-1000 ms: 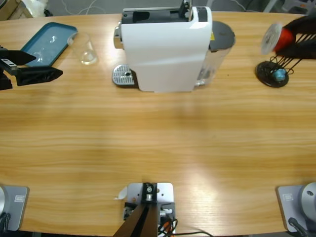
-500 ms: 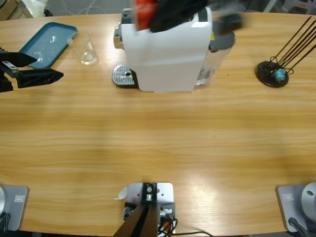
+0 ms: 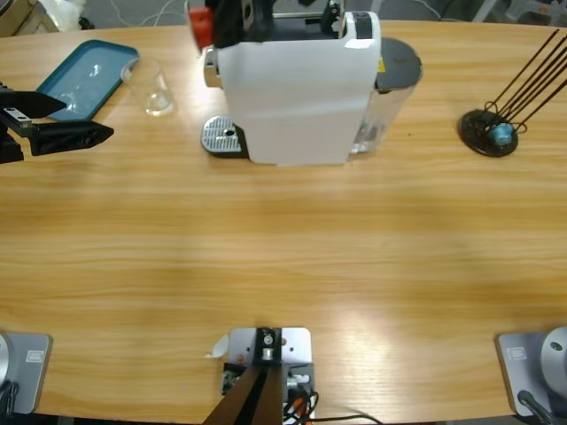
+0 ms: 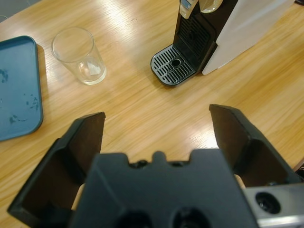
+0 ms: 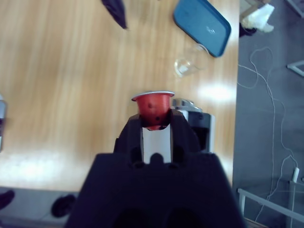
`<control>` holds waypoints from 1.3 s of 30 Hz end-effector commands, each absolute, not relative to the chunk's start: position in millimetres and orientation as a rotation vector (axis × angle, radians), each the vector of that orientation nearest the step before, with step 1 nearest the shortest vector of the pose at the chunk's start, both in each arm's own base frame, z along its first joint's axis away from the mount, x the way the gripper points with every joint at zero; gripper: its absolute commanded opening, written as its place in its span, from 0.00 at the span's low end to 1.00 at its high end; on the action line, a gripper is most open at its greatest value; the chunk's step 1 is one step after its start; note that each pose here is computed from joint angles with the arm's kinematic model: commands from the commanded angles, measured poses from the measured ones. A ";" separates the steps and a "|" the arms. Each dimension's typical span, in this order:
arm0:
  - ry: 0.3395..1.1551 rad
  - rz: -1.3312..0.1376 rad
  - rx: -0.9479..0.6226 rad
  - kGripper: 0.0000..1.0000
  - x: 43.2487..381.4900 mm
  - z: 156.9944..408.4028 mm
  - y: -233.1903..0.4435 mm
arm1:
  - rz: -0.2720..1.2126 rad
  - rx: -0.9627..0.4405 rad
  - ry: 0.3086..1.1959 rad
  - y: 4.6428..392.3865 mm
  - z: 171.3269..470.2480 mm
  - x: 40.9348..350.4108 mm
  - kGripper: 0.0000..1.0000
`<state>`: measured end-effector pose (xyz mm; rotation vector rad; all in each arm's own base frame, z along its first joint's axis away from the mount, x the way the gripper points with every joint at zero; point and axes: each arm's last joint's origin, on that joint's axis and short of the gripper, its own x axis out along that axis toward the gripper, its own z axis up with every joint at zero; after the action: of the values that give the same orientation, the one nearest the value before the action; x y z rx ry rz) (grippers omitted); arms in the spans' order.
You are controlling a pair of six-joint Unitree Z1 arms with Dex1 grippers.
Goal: Pour coffee
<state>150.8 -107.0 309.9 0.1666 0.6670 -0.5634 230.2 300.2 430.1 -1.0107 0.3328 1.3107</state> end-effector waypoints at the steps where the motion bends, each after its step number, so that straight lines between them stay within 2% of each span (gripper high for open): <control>1: 0.689 -0.573 0.195 0.96 145.9 298.3 -105.1 | 1.262 -1.050 0.422 300.6 405.3 273.2 0.11; 15: 0.689 -0.573 0.196 0.96 146.7 298.0 -105.6 | 1.245 -1.073 0.488 314.7 379.5 299.9 0.11; 22: 0.692 -0.578 0.195 0.96 147.7 297.2 -106.7 | 1.197 -1.088 0.508 308.2 381.2 306.7 0.11; 39: 0.692 -0.587 0.197 0.96 148.0 296.7 -107.4 | 1.206 -1.092 0.545 318.1 369.4 317.3 0.11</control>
<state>150.8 -107.0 308.8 0.1781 0.6603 -0.5701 302.8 308.2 397.5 -1.0640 0.4655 1.1981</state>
